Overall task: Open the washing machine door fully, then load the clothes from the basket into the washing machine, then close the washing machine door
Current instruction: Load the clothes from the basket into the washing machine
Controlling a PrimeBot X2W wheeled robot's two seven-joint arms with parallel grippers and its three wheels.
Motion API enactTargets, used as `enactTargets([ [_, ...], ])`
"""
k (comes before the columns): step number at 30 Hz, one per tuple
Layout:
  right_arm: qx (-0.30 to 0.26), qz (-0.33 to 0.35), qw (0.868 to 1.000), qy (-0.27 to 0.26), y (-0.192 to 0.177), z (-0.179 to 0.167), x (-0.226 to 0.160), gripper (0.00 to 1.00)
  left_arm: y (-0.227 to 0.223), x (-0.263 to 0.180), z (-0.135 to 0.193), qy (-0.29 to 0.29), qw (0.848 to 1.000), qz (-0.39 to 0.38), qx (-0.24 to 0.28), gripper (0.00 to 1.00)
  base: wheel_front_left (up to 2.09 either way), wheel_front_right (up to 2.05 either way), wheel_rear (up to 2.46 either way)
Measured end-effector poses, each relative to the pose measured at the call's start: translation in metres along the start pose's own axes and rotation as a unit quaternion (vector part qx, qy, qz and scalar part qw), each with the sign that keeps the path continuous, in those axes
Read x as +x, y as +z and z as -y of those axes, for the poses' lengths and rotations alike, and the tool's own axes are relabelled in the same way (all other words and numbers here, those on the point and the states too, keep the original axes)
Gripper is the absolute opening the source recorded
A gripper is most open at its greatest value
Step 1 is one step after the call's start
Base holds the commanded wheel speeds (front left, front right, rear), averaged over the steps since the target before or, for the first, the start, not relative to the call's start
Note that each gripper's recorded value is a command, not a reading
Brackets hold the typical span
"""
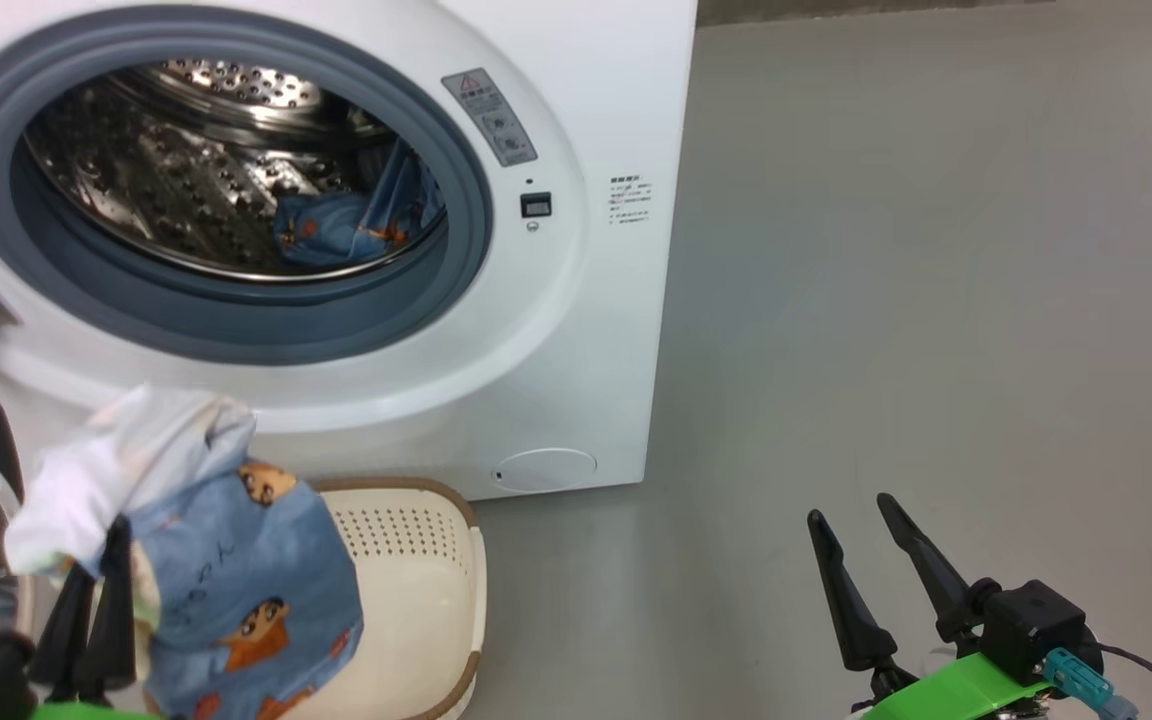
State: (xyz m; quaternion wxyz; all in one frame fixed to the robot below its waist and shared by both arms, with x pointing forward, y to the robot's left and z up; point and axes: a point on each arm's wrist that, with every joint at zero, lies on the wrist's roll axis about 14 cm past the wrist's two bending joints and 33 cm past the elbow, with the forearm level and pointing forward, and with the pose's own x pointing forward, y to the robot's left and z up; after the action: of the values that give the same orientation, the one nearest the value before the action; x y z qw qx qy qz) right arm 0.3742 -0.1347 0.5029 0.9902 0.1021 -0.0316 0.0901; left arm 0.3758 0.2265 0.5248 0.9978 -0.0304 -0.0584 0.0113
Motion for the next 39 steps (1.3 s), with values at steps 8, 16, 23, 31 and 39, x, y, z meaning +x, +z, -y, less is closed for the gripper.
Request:
enactTargets([
  [8, -0.014, 0.014, 1.0, -0.004, 0.01, 0.002, -0.007, 1.0, -0.004, -0.02, -0.012, 0.024, 1.0, -0.009, 0.007, 0.0, 0.0, 0.0, 0.0],
  [16, -0.018, 0.023, 1.0, -0.005, 0.016, 0.003, -0.008, 1.0, -0.003, -0.027, -0.015, 0.034, 0.999, -0.007, 0.013, 0.0, 0.0, 0.0, 0.0],
  [23, -0.022, 0.024, 0.999, -0.005, 0.018, 0.003, -0.009, 1.0, -0.008, -0.033, -0.016, 0.036, 0.999, -0.014, 0.011, 0.0, 0.0, 0.0, 0.0],
  [31, -0.021, 0.021, 1.0, -0.005, 0.016, 0.003, -0.009, 1.0, -0.014, -0.034, -0.012, 0.03, 0.999, -0.022, 0.007, 0.0, 0.0, 0.0, 0.0],
  [39, -0.018, 0.003, 1.0, -0.01, 0.003, 0.007, -0.005, 1.0, -0.025, -0.02, -0.01, 0.02, 0.999, -0.034, 0.004, 0.0, 0.0, 0.0, 0.0],
])
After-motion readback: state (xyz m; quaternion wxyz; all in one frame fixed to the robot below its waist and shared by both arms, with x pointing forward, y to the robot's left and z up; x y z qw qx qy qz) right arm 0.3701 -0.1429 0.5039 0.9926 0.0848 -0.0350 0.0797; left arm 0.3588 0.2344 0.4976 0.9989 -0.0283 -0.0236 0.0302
